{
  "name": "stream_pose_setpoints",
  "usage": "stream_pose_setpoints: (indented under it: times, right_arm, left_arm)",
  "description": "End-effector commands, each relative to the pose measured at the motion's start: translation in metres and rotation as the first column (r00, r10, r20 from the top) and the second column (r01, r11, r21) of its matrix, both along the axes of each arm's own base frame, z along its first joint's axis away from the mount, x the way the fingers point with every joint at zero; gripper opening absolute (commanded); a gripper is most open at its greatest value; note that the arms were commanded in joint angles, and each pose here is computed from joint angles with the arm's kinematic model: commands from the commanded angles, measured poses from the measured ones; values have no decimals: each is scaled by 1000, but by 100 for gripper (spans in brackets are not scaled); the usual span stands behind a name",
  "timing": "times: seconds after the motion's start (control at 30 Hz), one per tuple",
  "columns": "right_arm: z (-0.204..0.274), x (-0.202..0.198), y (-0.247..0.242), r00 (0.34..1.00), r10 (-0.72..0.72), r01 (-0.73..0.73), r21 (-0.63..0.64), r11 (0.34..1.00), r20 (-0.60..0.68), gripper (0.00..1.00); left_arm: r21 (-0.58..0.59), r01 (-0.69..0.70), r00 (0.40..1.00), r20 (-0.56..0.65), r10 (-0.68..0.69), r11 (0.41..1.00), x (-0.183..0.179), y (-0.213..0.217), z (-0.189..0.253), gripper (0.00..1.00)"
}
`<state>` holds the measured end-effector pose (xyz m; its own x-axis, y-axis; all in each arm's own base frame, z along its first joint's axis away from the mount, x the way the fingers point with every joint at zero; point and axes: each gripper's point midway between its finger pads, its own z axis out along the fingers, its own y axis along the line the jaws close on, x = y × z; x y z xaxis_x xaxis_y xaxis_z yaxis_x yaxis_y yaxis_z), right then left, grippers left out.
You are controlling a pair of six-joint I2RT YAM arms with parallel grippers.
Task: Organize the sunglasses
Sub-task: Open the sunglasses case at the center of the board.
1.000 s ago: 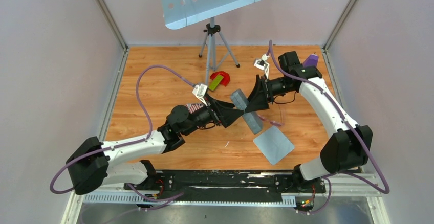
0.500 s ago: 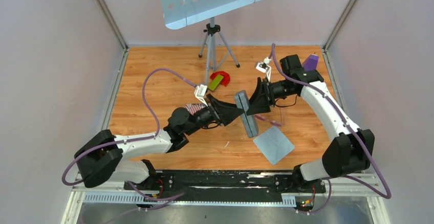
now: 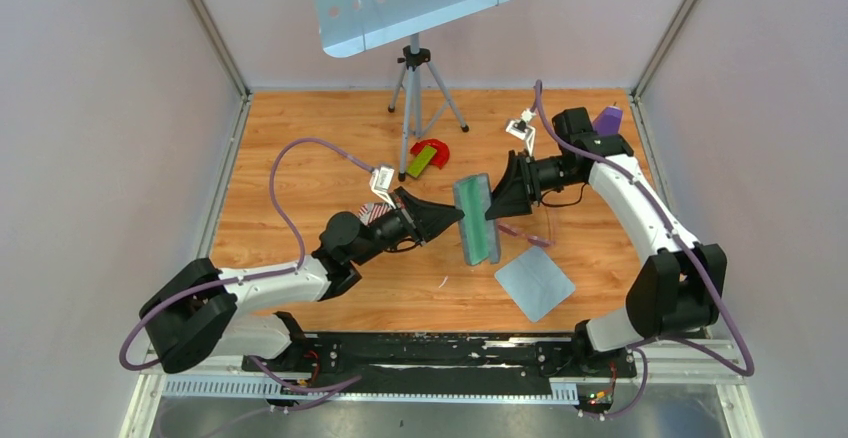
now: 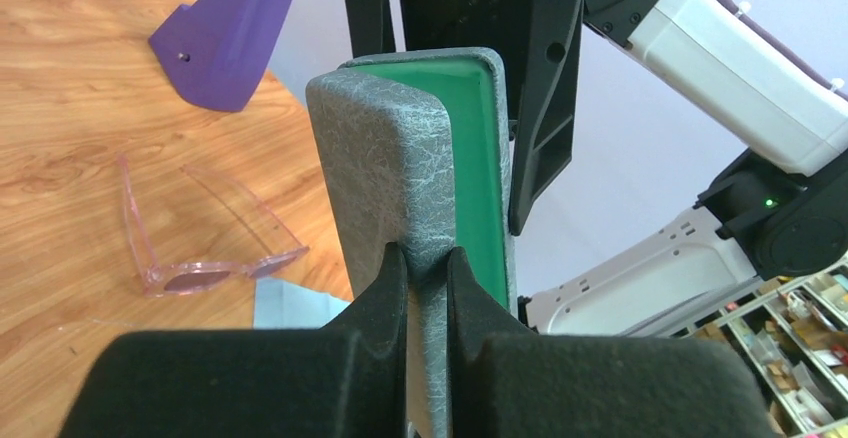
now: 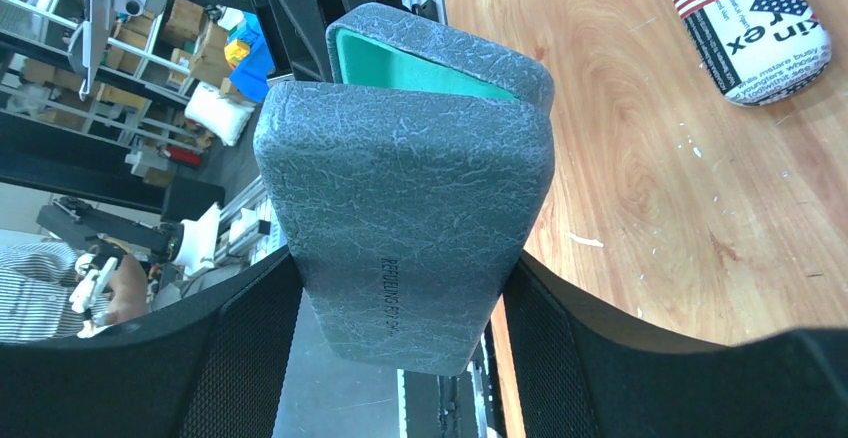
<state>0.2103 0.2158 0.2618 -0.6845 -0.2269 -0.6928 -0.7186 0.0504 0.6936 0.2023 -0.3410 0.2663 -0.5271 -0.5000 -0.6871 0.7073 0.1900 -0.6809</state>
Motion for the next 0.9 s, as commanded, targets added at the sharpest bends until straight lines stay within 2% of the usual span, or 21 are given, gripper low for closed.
stream_pose_setpoints:
  times: [0.0,0.13,0.27,0.33,0.43,0.6,0.87]
  right_arm:
    - [16,-4,2,996,29,-22,78,997,-85,37]
    - [23,-11,4,994,47,-37,106,994,-95,36]
    - [30,-27,6,991,83,-69,137,988,-101,33]
    - [30,-33,7,992,90,-77,134,988,-93,31]
    - [29,-36,7,990,94,-79,136,988,-101,27]
    - [31,-35,7,989,102,-85,151,985,-110,25]
    - [41,-37,9,979,137,-102,220,970,-151,23]
  left_arm:
    - [45,33,999,37,-34,998,-9,-1,-8,0]
    - [80,22,1000,10,-23,997,-4,-4,-21,0]
    - [251,-58,995,-66,77,966,18,-5,-59,0]
    - [372,-83,984,-115,135,925,28,-2,-83,7]
    - [464,-129,970,-123,208,877,39,3,-94,15]
    - [539,-207,942,-114,314,817,49,20,-102,18]
    - [641,-218,911,-137,389,736,50,39,-128,20]
